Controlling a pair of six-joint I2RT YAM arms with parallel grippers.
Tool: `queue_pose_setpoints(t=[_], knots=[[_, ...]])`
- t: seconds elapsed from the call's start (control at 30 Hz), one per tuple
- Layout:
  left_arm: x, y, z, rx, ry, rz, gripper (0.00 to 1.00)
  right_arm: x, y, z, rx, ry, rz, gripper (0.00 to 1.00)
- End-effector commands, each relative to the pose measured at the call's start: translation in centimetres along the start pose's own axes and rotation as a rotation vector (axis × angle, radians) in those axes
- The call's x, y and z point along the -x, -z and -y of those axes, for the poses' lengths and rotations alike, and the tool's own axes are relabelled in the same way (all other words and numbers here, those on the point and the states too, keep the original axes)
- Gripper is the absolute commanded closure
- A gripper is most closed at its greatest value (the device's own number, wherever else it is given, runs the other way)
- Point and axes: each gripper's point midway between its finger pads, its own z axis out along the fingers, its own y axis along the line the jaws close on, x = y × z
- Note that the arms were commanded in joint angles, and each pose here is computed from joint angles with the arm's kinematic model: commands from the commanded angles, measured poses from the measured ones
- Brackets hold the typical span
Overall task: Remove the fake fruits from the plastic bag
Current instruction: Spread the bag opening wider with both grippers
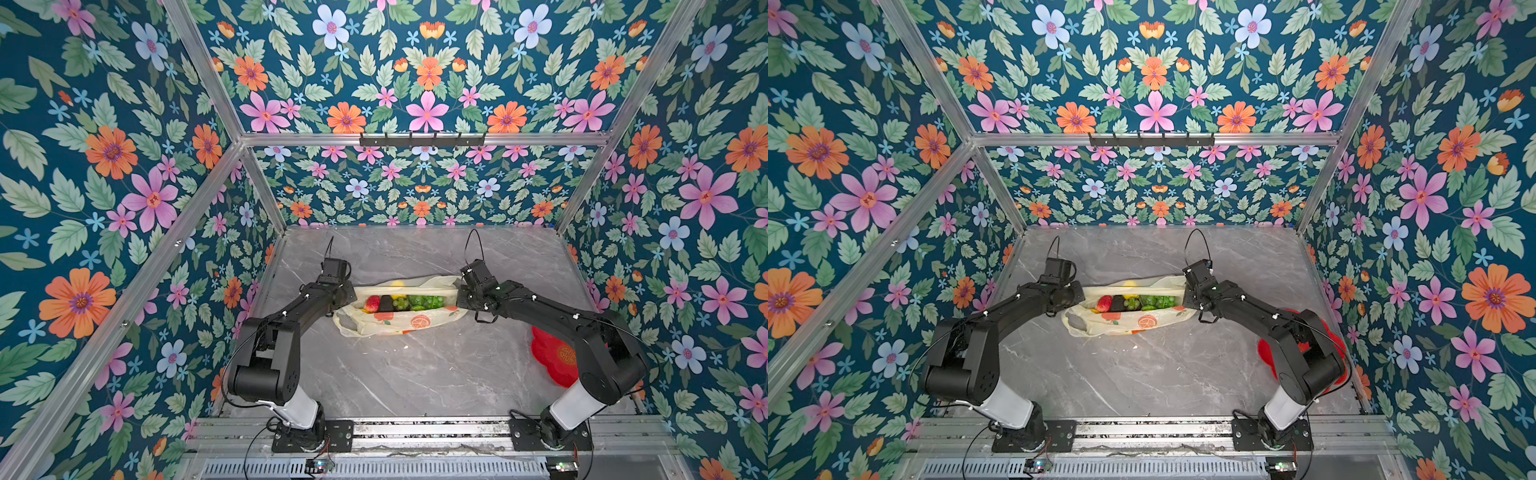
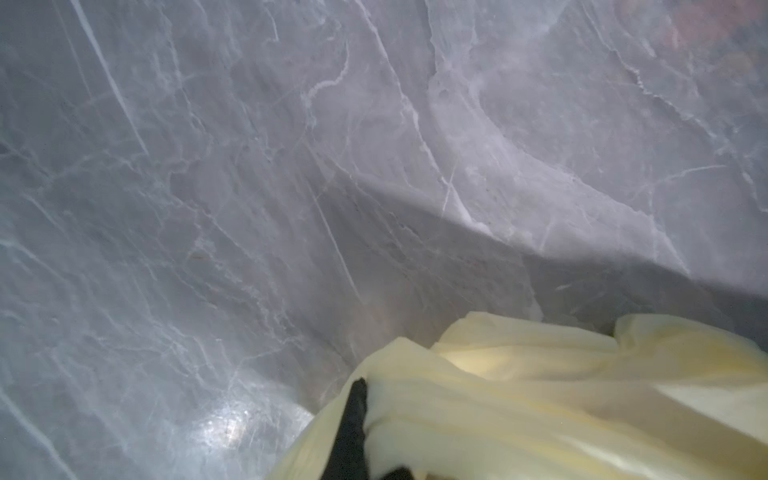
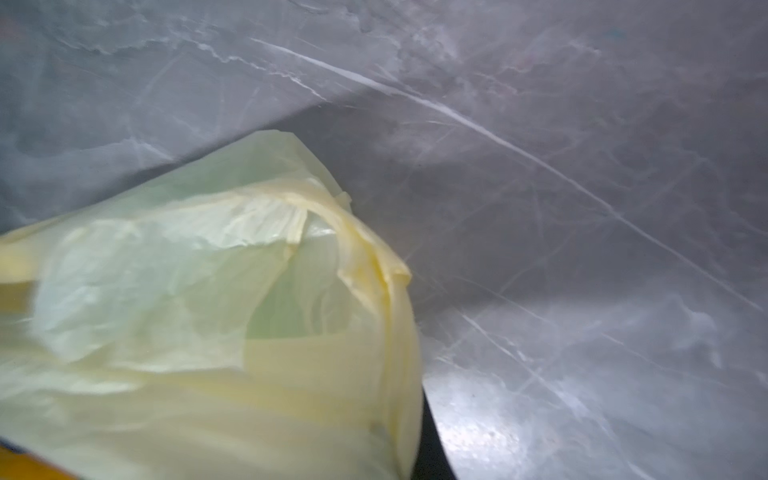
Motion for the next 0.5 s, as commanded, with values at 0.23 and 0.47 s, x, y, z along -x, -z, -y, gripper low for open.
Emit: queue_pose_setpoints(t=[0.23, 0.47], knots=[[2.3, 0.8, 4.6, -0.234, 0.007, 0.07, 1.0, 2.9, -2.9, -7.3, 0.321, 0.056, -0.032, 1.0], [6.6, 0.6, 6.4, -0.297, 0.056, 0.1, 1.0, 6.6, -4.5, -10.9, 0.352, 0.08, -0.015, 1.0]])
